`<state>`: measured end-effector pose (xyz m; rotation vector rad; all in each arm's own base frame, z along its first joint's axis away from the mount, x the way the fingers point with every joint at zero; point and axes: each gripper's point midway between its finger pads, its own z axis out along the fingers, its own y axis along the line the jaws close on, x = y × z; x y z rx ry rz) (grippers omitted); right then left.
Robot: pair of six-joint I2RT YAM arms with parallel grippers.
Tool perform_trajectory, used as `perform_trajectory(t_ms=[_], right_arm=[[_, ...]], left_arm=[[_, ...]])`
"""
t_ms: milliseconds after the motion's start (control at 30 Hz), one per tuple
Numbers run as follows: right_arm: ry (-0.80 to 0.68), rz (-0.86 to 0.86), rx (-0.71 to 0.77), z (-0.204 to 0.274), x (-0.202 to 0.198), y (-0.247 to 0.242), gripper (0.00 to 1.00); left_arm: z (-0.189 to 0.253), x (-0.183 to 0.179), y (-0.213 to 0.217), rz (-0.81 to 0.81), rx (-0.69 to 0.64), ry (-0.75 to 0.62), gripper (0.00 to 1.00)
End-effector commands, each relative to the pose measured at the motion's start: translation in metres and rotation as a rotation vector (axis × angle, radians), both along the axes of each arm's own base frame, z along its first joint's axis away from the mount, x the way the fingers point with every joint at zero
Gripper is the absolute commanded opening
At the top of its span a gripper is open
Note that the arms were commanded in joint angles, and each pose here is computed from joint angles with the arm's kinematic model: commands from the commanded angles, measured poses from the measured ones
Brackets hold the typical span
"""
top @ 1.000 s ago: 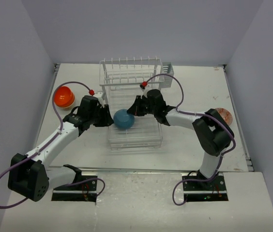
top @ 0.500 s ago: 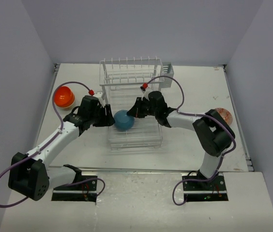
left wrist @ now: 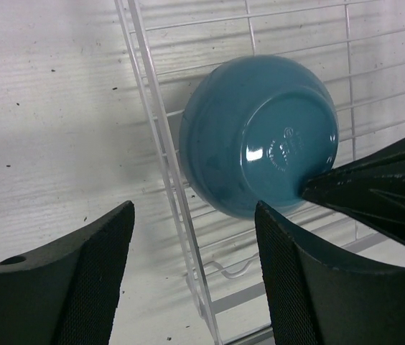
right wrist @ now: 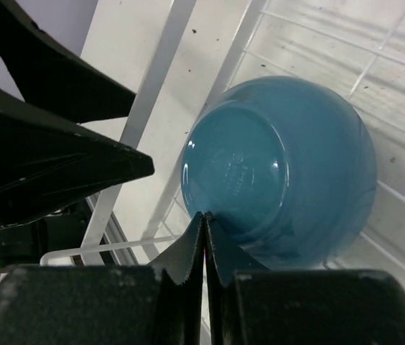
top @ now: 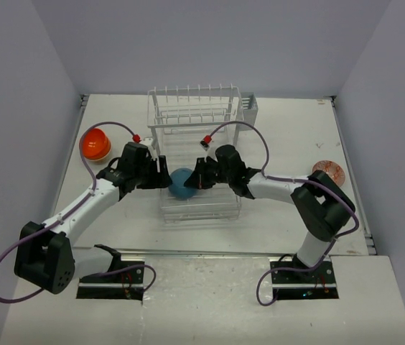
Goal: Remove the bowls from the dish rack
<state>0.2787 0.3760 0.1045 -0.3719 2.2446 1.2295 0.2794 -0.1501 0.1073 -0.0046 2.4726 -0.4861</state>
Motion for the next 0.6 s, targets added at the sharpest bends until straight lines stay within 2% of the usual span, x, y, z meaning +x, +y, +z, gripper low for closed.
perform_trajectory(t_ms=[0,367,567], right_arm=[[0.046,0.057,-0.055,-0.019,-0.023,0.0,0.0],[0.042,0.115,-0.041,-0.013,-0.057,0.013,0.0],[-0.028,0.093,-0.025,0.006,-0.055,0.01,0.0]], left_arm=[[0.008,0.008,-0.004,-0.001,-0.017,-0.035,0.69],[0.007,0.005,-0.01,-0.027,-0.043,-0.023,0.71],[0.001,0.0,-0.011,-0.035,-0.044,-0.002,0.69]])
